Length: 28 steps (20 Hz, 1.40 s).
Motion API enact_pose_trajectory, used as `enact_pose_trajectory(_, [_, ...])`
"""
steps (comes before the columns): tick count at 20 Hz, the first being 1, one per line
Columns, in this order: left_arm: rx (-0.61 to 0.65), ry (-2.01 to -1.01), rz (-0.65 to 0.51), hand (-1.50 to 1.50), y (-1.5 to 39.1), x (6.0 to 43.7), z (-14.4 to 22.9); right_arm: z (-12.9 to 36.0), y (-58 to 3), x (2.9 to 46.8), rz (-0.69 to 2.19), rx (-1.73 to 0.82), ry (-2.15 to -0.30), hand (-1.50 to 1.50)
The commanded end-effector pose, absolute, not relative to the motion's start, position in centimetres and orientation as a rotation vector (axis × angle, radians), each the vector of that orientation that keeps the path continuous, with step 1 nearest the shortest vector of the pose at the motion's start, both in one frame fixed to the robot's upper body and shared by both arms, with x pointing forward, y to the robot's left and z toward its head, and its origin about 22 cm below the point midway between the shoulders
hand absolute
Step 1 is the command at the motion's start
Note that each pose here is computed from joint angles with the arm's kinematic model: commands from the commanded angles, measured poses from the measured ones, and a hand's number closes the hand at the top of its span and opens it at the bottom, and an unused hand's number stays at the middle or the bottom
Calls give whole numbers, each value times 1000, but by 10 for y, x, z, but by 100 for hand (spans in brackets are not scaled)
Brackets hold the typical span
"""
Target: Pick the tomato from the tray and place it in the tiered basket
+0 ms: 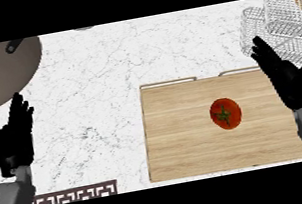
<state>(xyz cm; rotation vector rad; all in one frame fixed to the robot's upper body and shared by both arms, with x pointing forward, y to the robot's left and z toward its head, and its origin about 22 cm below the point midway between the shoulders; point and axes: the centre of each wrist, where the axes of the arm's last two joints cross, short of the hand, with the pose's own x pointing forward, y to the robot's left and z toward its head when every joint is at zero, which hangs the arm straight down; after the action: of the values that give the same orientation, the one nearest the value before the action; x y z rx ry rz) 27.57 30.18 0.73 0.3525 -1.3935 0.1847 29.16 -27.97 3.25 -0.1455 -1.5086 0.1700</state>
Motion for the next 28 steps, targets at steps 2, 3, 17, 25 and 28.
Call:
enact_pose_trajectory(2, [397,-1480,60,0,298,281,21,63,-254,289,329,-109,-1647,150])
enact_pose_trajectory(3, [427,-1506,-3,0,308,284,36,71,-246,287,423,-60,-1690,150])
enact_pose_trajectory(17, [440,-1513,-202,0,314,274,32,136,-264,212,539,-796,-1789,-150])
enact_pose_trajectory(25, [445,-1528,-241,0,298,275,29,180,-248,187,1099,-945,-1328,-150])
enact_pose_trajectory(28, [429,-1536,-252,0,295,278,28,202,-228,183,1130,-1017,-1240,-150])
